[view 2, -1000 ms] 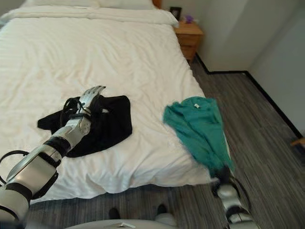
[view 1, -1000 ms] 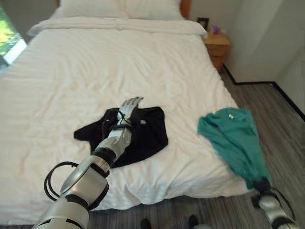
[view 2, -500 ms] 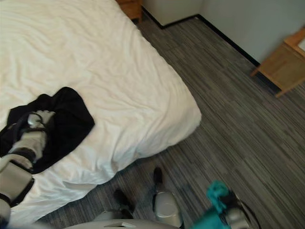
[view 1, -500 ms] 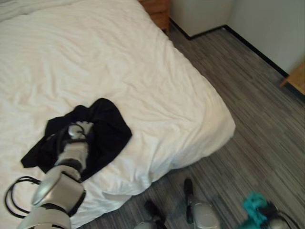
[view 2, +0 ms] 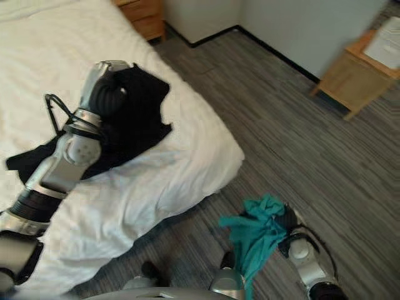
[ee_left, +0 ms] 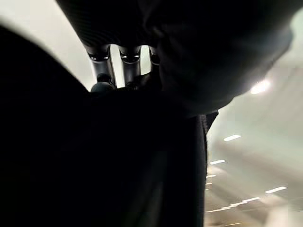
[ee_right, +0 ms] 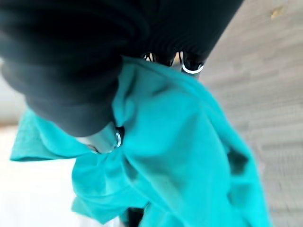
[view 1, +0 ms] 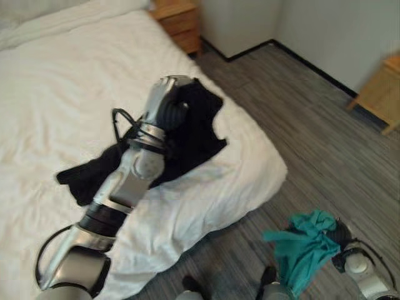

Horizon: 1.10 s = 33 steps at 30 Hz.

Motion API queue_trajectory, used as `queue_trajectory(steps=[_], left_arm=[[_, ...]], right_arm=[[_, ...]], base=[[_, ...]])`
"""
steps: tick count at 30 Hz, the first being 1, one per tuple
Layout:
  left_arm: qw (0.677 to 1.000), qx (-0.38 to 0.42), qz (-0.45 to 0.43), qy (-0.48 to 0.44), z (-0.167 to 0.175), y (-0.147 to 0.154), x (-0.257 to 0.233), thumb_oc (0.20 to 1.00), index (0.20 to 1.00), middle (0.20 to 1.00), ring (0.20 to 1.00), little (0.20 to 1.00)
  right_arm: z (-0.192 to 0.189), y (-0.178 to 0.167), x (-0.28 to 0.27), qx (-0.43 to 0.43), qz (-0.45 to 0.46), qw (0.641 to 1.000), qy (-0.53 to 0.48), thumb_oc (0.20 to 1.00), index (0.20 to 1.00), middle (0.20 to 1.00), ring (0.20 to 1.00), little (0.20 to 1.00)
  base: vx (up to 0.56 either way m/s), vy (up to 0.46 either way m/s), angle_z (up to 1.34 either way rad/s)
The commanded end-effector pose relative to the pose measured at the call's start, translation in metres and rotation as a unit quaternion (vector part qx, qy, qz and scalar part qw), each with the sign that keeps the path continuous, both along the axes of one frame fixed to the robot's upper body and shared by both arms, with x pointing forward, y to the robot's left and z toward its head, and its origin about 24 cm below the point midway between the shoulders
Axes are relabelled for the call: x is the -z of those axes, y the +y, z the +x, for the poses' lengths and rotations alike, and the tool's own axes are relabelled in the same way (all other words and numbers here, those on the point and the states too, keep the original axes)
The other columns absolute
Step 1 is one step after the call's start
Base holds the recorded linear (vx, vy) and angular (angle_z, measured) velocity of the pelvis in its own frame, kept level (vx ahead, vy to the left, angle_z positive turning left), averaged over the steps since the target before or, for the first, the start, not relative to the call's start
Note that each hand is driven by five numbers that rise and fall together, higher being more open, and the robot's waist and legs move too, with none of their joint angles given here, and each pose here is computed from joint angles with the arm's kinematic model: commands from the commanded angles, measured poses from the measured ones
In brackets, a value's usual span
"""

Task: Pick up bed clothes into laundry basket.

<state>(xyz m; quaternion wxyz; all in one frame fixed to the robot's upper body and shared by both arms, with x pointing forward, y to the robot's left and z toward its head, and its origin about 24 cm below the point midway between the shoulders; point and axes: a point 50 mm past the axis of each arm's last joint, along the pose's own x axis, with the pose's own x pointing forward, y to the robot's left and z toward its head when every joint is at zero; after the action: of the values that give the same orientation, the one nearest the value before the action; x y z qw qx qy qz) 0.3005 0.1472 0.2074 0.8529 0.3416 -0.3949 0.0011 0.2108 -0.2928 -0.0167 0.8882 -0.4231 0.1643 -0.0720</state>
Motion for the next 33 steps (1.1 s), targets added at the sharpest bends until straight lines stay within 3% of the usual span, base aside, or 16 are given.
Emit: queue_trajectory(steps=[1, 5, 7, 10, 17, 23, 33], left_arm=[[0.997, 0.044, -0.069, 0.001, -0.002, -0.008, 0.002, 0.2, 0.2, 0.2, 0.2, 0.2], [0.978, 0.081, -0.168, 0.094, -0.007, -0.022, 0.041, 0.2, 0.2, 0.2, 0.2, 0.2], [0.974, 0.089, -0.17, 0.118, -0.008, -0.026, 0.05, 0.2, 0.2, 0.2, 0.2, 0.2], [0.97, 0.095, -0.199, 0.102, -0.007, -0.038, 0.044, 0.2, 0.2, 0.2, 0.2, 0.2], [0.972, 0.091, -0.183, 0.116, -0.012, -0.045, 0.057, 0.2, 0.2, 0.2, 0.2, 0.2], [0.965, 0.089, -0.209, 0.129, -0.006, -0.049, 0.059, 0.2, 0.2, 0.2, 0.2, 0.2], [0.961, 0.064, -0.199, 0.182, -0.01, -0.05, 0.085, 0.2, 0.2, 0.2, 0.2, 0.2]], right_arm=[[-0.006, -0.039, -0.027, 0.02, -0.089, 0.995, -0.036, 0.2, 0.2, 0.2, 0.2, 0.2], [0.0, -0.048, -0.076, 0.018, -0.106, 0.985, -0.136, 0.2, 0.2, 0.2, 0.2, 0.2], [0.009, -0.045, -0.088, 0.001, -0.129, 0.98, -0.154, 0.2, 0.2, 0.2, 0.2, 0.2], [0.035, -0.021, -0.148, -0.058, -0.213, 0.935, -0.277, 0.2, 0.2, 0.2, 0.2, 0.2], [0.062, 0.034, -0.156, -0.172, -0.24, 0.905, -0.307, 0.2, 0.2, 0.2, 0.2, 0.2], [0.07, 0.044, -0.144, -0.179, -0.24, 0.907, -0.294, 0.2, 0.2, 0.2, 0.2, 0.2], [0.069, 0.078, -0.117, -0.2, -0.212, 0.908, -0.3, 0.2, 0.2, 0.2, 0.2, 0.2]], base=[[-0.03, -0.167, -1.57], [-0.05, -0.251, -0.76], [-0.01, -0.212, -0.75], [0.11, -0.272, -0.67], [0.08, -0.226, -1.48], [0.21, -0.033, -0.86], [0.57, 0.058, -0.46]])
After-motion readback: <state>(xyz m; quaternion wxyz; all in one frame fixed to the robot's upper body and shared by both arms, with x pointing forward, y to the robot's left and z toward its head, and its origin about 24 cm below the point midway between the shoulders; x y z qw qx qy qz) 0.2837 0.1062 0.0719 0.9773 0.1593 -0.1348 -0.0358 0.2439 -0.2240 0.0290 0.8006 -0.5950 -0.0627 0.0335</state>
